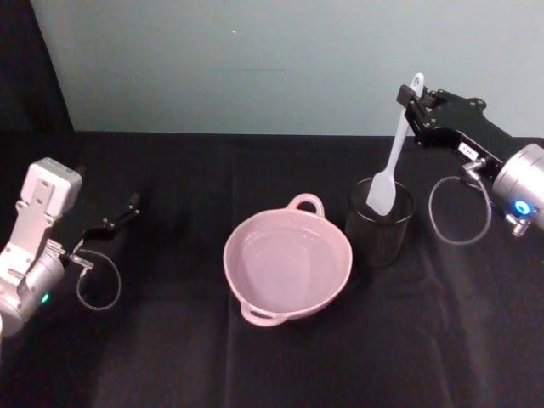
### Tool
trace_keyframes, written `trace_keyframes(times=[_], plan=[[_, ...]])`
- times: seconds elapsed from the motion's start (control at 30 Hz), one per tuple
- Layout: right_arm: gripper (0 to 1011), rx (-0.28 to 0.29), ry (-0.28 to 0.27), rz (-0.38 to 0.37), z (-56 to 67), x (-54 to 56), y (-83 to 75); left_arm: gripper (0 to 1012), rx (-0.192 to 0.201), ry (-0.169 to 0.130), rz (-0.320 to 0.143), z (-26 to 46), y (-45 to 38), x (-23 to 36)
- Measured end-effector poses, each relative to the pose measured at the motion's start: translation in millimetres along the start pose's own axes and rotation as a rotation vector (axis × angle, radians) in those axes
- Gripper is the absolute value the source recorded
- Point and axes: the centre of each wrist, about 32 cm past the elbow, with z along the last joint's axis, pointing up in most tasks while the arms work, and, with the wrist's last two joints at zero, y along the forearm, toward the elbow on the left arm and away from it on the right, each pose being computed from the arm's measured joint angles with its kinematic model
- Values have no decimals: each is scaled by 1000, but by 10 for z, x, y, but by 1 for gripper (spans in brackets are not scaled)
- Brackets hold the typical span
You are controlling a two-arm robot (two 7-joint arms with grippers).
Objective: Use the one hand to pick up the spoon and stir the clear water in the bowl.
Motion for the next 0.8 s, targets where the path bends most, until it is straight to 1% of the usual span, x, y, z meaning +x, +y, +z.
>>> trace_keyframes(times=[0.23,0.37,0.43,0.47,0.5,0.53,0.57,0.6,0.7,0.8], plan=[[118,0,1,1,-2,0,1,1011,0,0,0,0,0,0],[118,4,-16,2,31,-10,3,1011,0,0,0,0,0,0],[118,9,-42,8,113,-24,10,1011,0,0,0,0,0,0],[118,14,-63,15,187,-42,18,1011,0,0,0,0,0,0],[118,14,-63,15,187,-42,18,1011,0,0,0,0,0,0],[118,19,-84,22,263,-63,32,1011,0,0,0,0,0,0],[118,21,-91,27,292,-73,39,1011,0,0,0,0,0,0],[118,24,-104,40,345,-96,57,1011,0,0,0,0,0,0],[118,27,-119,62,408,-135,98,1011,0,0,0,0,0,0],[118,26,-128,105,446,-217,181,1011,0,0,0,0,0,0]])
